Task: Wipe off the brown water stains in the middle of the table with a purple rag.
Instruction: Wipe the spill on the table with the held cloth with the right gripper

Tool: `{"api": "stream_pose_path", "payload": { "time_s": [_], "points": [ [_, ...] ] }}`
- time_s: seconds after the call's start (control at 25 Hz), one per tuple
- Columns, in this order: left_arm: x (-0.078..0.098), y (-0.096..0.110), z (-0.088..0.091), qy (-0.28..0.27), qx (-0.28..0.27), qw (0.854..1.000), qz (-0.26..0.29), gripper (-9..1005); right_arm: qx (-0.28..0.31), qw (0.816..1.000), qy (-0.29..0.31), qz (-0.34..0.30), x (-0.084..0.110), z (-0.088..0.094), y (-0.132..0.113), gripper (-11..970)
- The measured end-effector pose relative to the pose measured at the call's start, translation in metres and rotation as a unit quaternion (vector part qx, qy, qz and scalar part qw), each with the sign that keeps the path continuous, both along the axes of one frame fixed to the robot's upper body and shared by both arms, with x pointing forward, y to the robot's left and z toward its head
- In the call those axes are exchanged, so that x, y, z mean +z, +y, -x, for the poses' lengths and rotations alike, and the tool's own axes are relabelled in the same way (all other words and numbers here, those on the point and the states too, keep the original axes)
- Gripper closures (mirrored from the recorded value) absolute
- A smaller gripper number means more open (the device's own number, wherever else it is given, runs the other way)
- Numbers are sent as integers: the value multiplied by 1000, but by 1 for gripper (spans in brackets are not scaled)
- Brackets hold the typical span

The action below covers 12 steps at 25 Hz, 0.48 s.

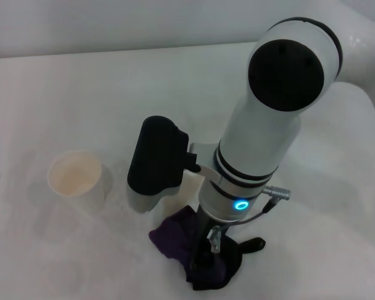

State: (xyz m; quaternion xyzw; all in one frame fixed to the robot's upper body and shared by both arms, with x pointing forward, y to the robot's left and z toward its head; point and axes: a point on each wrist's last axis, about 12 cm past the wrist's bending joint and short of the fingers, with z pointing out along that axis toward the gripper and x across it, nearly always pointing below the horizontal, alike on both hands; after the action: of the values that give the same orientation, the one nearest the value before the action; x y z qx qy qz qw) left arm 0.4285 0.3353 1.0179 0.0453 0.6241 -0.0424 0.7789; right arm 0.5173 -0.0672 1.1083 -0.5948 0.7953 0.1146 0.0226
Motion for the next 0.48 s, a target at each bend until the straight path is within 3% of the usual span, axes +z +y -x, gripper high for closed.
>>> {"api": "stream_pose_path", "payload": {
  "time_s": [0.12, 0.48],
  "points": [
    [-1, -1, 3, 0, -2, 1000, 3, 116, 4, 1000, -16, -1, 1, -5, 1, 869],
    [-2, -2, 11, -3, 0, 1000, -4, 117, -27, 992, -106, 61, 2, -57, -12, 870]
  ]
}}
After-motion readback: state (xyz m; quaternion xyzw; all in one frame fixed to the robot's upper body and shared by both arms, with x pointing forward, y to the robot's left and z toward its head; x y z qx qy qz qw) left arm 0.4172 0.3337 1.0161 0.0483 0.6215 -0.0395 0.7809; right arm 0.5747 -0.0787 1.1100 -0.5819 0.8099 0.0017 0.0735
